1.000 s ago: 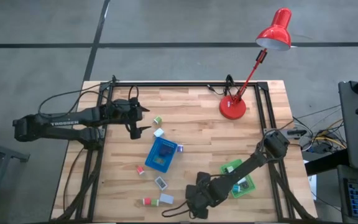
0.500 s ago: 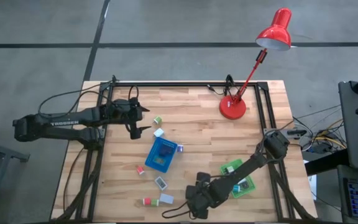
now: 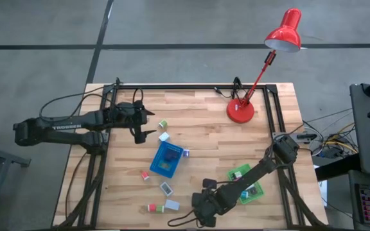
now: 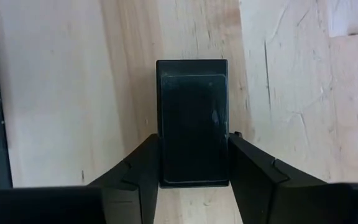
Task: Pick & Place Office items
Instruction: Put the black digital clock into the blue bin
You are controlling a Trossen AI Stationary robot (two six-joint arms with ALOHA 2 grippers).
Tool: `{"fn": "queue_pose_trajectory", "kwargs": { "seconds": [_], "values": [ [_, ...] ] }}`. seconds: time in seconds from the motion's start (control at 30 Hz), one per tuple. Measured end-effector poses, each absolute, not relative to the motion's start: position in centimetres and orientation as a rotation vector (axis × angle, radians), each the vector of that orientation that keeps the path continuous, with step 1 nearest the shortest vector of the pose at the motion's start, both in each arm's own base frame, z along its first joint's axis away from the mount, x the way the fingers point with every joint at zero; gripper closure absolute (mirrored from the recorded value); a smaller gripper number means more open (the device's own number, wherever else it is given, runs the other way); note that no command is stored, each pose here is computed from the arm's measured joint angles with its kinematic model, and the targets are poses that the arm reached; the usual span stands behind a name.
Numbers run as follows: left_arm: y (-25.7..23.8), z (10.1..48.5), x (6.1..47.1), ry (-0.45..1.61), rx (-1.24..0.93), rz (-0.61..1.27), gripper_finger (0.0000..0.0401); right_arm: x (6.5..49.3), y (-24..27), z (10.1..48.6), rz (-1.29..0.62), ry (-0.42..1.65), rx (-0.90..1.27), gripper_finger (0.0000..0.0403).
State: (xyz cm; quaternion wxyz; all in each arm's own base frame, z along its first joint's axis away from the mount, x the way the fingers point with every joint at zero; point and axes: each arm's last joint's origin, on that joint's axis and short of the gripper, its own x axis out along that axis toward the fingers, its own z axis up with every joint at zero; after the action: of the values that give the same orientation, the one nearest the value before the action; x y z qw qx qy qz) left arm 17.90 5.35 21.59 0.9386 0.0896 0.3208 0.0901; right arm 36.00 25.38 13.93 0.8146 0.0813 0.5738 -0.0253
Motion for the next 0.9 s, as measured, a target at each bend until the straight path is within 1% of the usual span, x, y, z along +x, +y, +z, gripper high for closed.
{"fn": "queue_pose_trajectory", "kwargs": {
  "seconds": [0.17, 0.37, 0.9],
  "values": [
    [5.4, 21.6, 17.9, 0.653, 0.183, 0.184, 0.0023, 36.1, 25.3, 13.9, -0.072, 1.206, 0.155, 0.0259],
    [5.4, 21.6, 17.9, 0.648, 0.181, 0.186, 0.0023, 36.3, 25.1, 14.0, -0.117, 1.137, 0.078, 0.0259],
    [5.3, 21.8, 18.1, 0.623, 0.176, 0.165, 0.0023, 38.9, 24.8, 15.4, -0.185, 0.775, -0.152, 0.0259]
  ]
}}
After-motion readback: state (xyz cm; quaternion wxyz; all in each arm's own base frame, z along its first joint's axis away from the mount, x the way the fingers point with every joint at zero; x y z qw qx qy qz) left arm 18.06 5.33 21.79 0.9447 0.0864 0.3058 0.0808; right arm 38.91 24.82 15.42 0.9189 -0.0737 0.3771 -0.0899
